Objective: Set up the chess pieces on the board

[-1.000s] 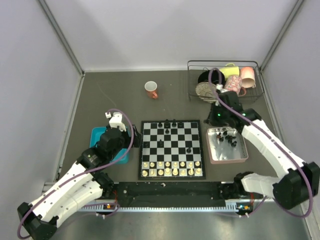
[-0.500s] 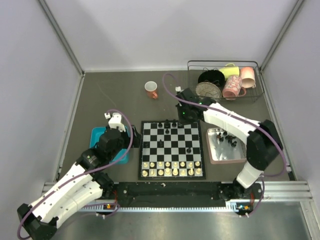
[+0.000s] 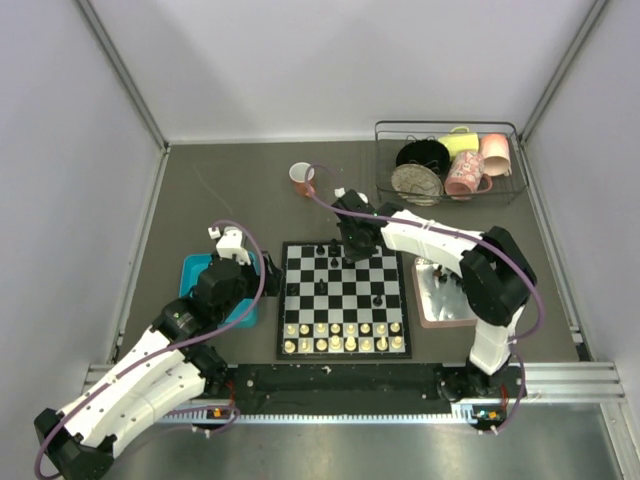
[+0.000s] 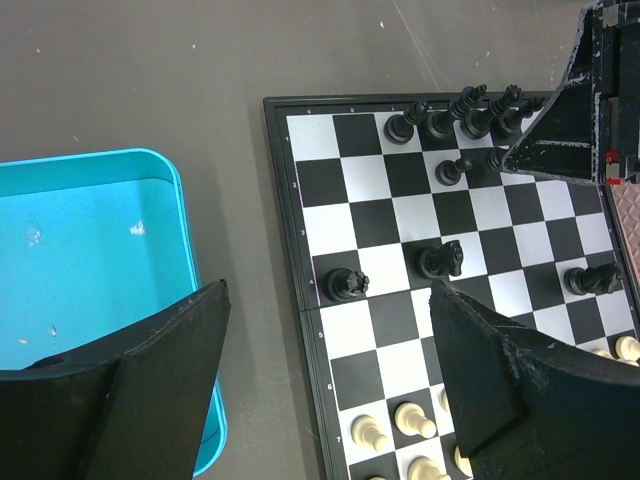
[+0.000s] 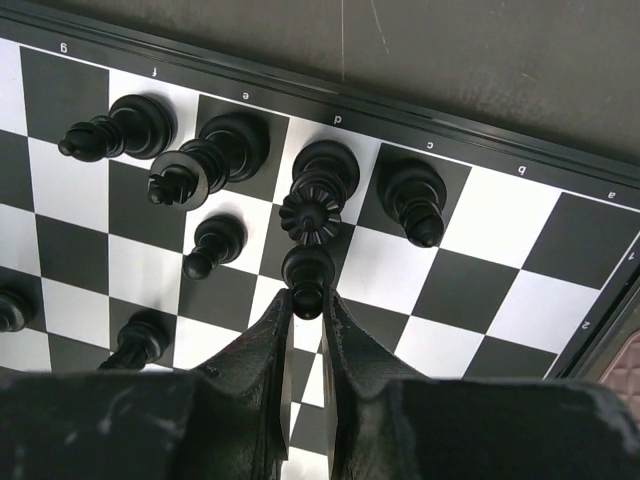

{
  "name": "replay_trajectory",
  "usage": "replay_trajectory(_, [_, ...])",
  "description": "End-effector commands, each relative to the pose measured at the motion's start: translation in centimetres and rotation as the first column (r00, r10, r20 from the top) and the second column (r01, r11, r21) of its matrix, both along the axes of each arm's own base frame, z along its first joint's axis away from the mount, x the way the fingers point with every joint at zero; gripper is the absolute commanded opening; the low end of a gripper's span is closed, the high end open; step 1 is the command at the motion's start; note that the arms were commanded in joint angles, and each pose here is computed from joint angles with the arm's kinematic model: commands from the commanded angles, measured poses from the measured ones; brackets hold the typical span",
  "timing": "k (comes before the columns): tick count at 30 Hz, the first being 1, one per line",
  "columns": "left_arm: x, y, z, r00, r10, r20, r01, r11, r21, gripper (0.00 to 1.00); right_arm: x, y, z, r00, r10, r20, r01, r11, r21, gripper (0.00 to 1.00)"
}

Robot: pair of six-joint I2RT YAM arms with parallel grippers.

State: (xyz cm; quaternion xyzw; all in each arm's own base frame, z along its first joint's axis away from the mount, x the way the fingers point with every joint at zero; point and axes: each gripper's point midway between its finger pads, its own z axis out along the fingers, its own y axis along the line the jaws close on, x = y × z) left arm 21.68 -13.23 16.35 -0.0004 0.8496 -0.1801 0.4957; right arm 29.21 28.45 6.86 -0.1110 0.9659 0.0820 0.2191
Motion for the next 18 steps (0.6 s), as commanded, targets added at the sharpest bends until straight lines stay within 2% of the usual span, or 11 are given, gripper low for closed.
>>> replay_trajectory(1, [0.2,0.1,0.3,1.000,0.010,0.022,-0.010,1.000,-0.003,0.86,1.4,1.9,1.7,0.998,-0.009,0.065,0.006,0.999,0.047,0.02])
replay_trajectory(18, [0.1,0.3,0.4,1.000,0.013,0.027,-0.013,1.000,-0.005,0.86,1.3,2.1,0.1,0.999,-0.003,0.038,0.002,1.000,0.023,0.08])
